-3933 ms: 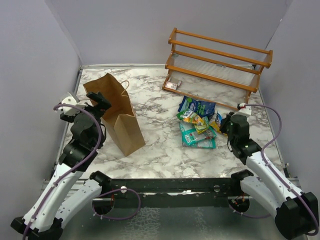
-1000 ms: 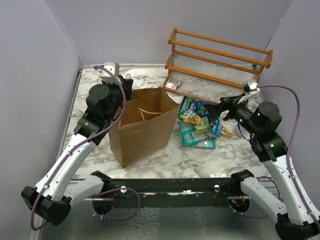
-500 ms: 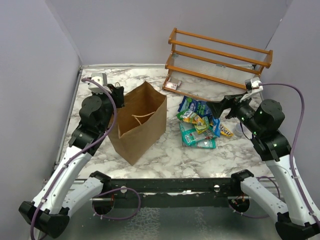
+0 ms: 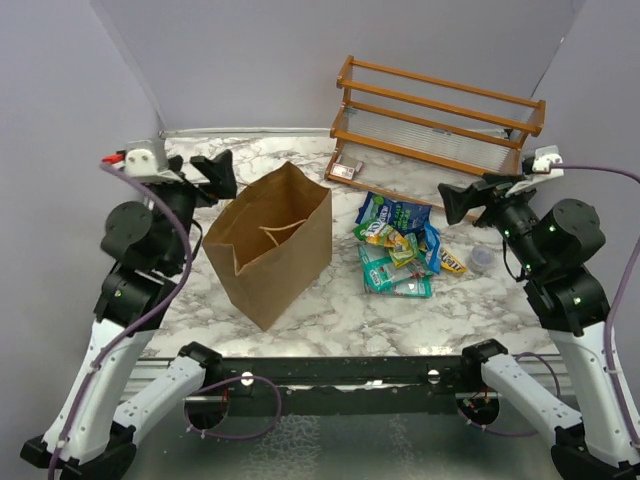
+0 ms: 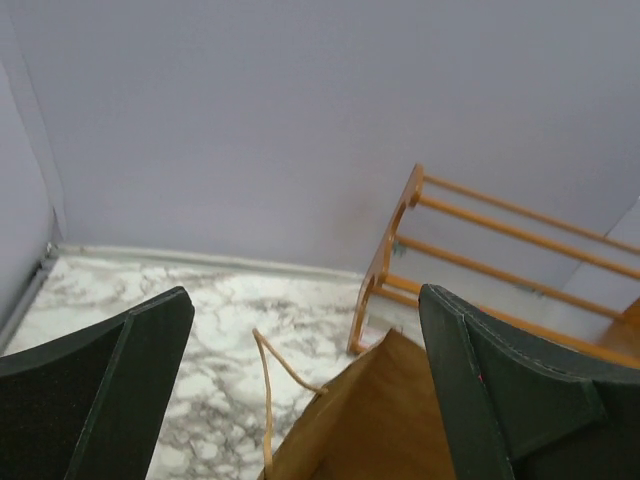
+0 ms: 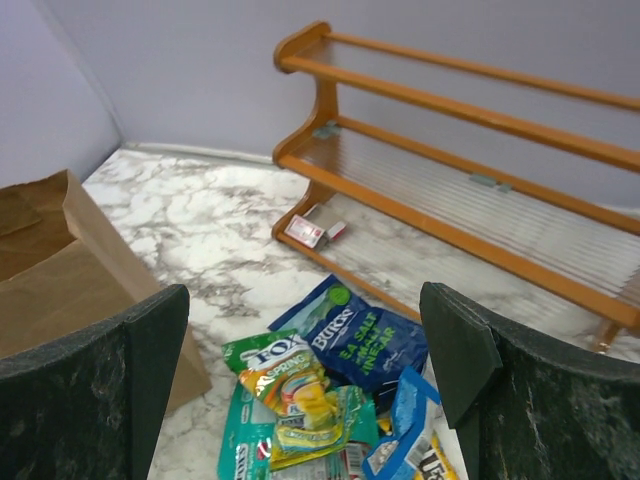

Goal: Take the snacks out of the paper bag
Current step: Reset both arms

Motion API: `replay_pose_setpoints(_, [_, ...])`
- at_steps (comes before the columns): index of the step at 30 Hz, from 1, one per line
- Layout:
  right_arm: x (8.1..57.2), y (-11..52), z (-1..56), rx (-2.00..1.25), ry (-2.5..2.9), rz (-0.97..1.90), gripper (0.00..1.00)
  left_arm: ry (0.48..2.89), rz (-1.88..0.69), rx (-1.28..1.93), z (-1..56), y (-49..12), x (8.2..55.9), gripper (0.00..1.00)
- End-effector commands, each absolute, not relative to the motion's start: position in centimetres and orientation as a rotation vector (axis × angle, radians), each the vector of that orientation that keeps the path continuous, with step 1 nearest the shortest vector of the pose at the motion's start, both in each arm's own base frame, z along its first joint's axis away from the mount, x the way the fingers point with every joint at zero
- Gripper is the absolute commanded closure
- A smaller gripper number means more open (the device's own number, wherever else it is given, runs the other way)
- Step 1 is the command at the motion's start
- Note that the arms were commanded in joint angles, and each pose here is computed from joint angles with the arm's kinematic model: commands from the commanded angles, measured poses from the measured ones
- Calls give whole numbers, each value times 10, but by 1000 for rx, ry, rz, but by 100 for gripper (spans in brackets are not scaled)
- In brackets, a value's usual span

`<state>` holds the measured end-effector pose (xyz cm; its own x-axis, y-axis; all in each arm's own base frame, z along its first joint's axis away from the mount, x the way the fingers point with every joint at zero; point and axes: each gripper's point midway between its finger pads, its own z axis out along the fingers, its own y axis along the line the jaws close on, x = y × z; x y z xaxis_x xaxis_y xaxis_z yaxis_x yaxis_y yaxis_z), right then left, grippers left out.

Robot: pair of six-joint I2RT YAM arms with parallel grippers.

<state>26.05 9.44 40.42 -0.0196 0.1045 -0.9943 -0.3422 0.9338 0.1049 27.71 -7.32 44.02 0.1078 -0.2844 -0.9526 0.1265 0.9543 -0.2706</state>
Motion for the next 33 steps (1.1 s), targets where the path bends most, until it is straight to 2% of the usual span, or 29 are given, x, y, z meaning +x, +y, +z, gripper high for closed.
replay_pose_setpoints(1, [247, 62, 442, -97, 1462, 228, 1, 1240, -241, -159, 510, -41, 242, 1])
replay_pose_setpoints(7, [218, 44, 501, -52, 1306, 200, 1, 1081, -224, -137, 561, -28, 213, 1])
replay_pose_setpoints(13, [193, 38, 540, -60, 1195, 210, 1, 1062, -199, -117, 561, -26, 211, 1])
replay_pose_setpoints(33, [196, 31, 537, -4, 1190, 192, 1, 1125, -191, -109, 537, -34, 229, 1])
